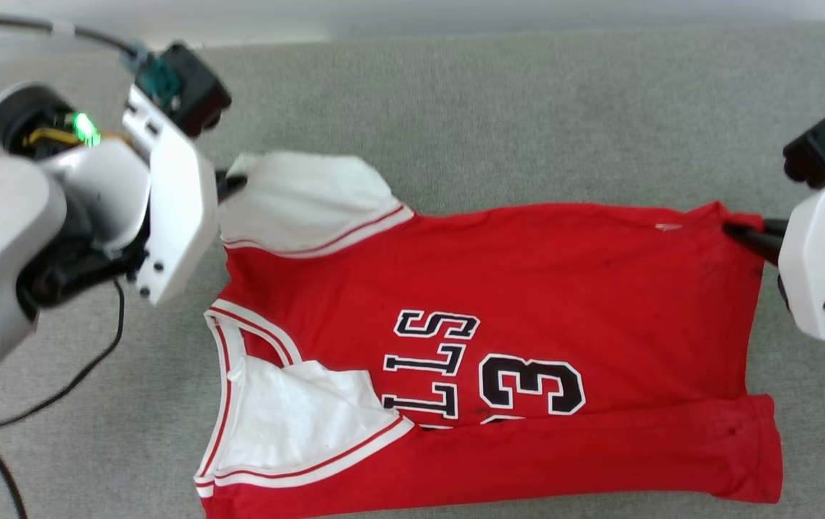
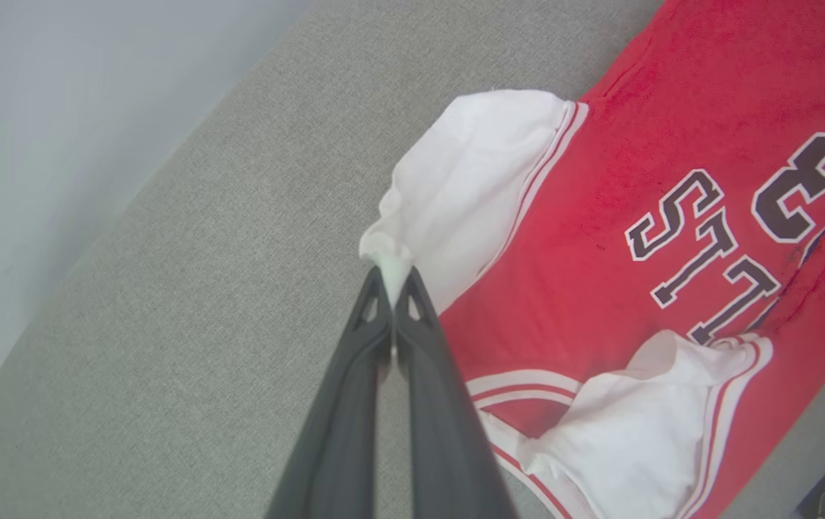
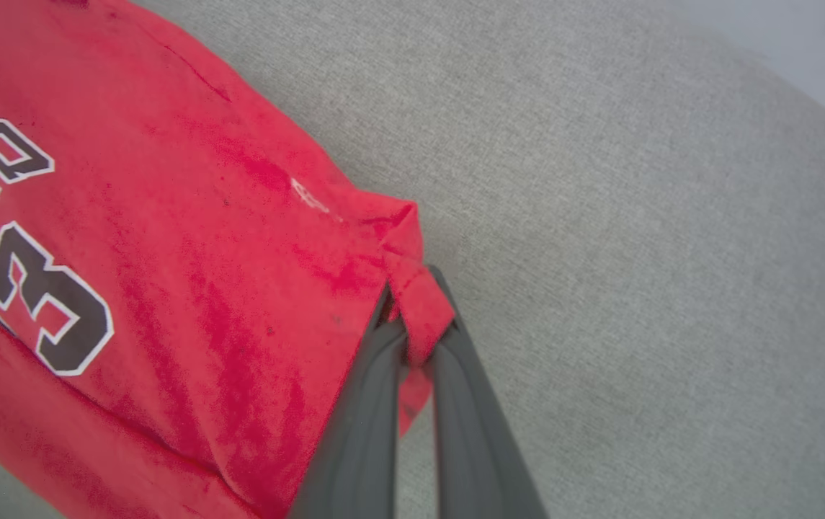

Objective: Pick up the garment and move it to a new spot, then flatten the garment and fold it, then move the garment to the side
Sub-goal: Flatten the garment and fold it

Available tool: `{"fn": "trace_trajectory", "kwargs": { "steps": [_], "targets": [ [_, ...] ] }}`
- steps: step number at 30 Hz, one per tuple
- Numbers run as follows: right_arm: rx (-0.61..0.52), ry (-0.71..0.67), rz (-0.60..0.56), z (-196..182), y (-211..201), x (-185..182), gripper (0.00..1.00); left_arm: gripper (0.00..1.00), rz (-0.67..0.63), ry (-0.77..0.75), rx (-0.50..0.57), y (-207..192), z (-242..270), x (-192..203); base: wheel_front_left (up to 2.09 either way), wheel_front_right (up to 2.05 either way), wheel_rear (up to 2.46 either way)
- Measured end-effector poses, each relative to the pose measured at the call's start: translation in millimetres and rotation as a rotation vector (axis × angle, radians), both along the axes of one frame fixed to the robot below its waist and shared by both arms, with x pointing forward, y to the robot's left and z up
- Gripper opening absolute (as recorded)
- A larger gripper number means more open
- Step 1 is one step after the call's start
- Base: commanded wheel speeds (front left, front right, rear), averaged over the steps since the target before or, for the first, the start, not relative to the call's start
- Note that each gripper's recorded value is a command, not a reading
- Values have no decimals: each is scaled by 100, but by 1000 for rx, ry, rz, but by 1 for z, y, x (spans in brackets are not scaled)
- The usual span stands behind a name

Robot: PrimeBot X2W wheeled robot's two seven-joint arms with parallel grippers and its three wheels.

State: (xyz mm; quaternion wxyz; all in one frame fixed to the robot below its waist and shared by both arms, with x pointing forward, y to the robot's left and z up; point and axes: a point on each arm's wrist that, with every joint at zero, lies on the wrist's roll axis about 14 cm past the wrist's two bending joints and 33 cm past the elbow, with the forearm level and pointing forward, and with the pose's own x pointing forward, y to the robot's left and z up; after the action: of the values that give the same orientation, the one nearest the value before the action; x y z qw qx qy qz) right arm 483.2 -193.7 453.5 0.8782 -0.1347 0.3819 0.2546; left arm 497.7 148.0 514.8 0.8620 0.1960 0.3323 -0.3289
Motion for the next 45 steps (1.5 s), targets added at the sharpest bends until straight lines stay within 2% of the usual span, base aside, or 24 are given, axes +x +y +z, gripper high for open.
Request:
{"fn": "trace_trajectory", "kwargs": {
  "steps": [10, 20, 26, 30, 31, 32, 33, 35, 42, 45],
  "targets": [
    [44, -21, 23, 7, 3, -50, 0, 0, 19, 79, -5, 15, -15, -83, 0, 0, 0],
    [42, 113, 8, -33, -8, -112, 0, 0, 77, 282, -31, 21, -71, -167, 0, 0, 0],
    [27, 225, -6, -66, -10, -140, 0, 0, 102, 394, -32, 19, -106, -195, 0, 0, 0],
    [30, 248, -19, -78, -9, -145, 0, 0, 114, 434, -45, 16, -123, -203, 0, 0, 0],
    [32, 237, -23, -78, -10, -143, 0, 29, 117, 418, -53, 14, -123, -199, 0, 0, 0],
    [37, 228, -32, -77, -10, -141, 85, 100, 120, 393, -56, 15, -122, -195, 0, 0, 0],
    [55, 201, -33, -73, -7, -138, 100, 100, 136, 331, -76, 16, -115, -183, 0, 0, 0],
    [70, 175, -37, -68, -6, -134, 100, 100, 145, 301, -89, 15, -111, -177, 0, 0, 0],
    [192, -56, -78, -10, -5, -99, 100, 100, 258, -54, -252, 13, -56, -126, 0, 0, 0],
    [242, -136, -124, 7, -12, -88, 100, 100, 317, -214, -269, 24, -41, -111, 0, 0, 0]
  ]
}}
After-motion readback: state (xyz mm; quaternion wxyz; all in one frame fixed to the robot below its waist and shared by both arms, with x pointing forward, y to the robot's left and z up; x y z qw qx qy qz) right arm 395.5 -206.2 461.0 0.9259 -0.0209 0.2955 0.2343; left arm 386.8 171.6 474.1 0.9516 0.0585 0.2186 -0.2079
